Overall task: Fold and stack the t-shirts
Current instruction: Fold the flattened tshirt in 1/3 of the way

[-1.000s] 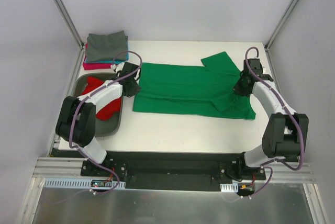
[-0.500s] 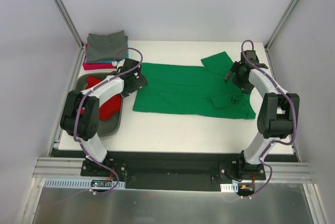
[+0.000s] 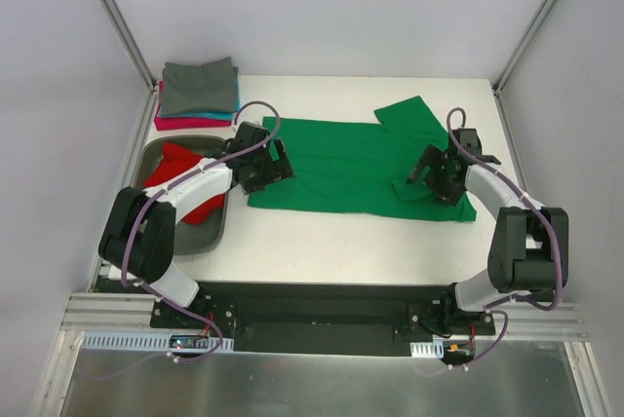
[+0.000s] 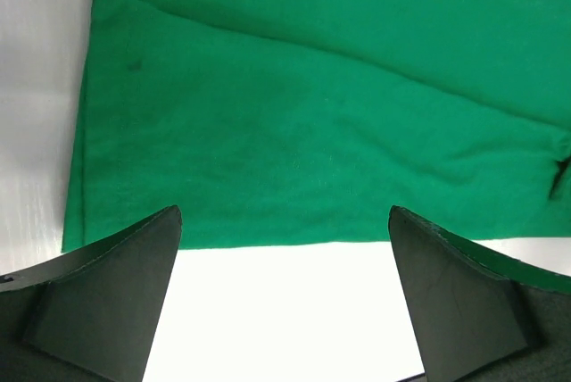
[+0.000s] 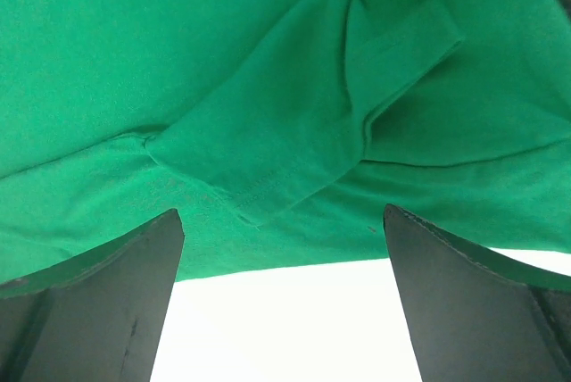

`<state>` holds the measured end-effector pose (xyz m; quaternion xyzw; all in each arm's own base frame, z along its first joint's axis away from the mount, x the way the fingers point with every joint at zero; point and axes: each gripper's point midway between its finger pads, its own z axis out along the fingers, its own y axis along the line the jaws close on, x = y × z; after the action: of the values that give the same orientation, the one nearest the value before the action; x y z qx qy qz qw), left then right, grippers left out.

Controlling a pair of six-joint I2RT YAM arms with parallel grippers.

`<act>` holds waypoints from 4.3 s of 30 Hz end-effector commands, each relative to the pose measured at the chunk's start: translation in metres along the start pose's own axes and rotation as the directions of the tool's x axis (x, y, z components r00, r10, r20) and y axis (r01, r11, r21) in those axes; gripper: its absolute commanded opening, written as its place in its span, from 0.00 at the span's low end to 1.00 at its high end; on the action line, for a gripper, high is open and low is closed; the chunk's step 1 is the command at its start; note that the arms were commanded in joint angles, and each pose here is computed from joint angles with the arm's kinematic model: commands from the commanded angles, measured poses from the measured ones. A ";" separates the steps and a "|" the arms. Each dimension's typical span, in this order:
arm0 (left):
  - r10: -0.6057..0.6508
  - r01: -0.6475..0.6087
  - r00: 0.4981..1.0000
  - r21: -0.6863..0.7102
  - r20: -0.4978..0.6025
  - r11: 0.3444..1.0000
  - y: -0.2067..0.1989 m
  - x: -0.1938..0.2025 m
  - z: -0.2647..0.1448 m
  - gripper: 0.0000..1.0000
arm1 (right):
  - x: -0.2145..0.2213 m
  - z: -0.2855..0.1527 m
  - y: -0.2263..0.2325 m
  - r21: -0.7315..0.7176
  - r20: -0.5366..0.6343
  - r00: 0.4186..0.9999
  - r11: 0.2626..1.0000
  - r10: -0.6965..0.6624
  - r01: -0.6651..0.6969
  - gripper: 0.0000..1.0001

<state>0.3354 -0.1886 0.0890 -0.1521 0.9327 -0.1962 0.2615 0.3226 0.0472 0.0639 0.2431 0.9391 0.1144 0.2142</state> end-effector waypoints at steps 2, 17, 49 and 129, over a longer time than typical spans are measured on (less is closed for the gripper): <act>0.038 -0.034 0.997 0.065 -0.071 0.997 -0.010 0.018 0.018 0.99 | -0.010 0.012 0.025 -0.095 0.020 1.000 0.995 -0.016 0.018 0.96; 0.054 -0.060 0.994 -0.058 -0.099 0.997 0.026 0.032 0.045 0.99 | -0.059 0.049 0.061 -0.158 0.067 0.997 0.987 0.036 -0.025 0.96; 0.133 -0.132 0.991 0.110 -0.006 0.985 -0.019 -0.003 0.007 0.99 | -0.089 0.030 0.062 -0.054 0.104 0.976 0.979 -0.192 0.199 0.96; -0.028 0.032 0.981 0.018 -0.194 0.999 0.099 0.171 -0.053 0.99 | 0.139 -0.028 -0.098 0.040 0.140 0.964 0.971 0.227 -0.235 0.96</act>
<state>0.1812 -0.1681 0.0375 -0.1387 0.9272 -0.2655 0.2248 0.1748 0.0448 0.0323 0.3773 0.8692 0.1531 0.2805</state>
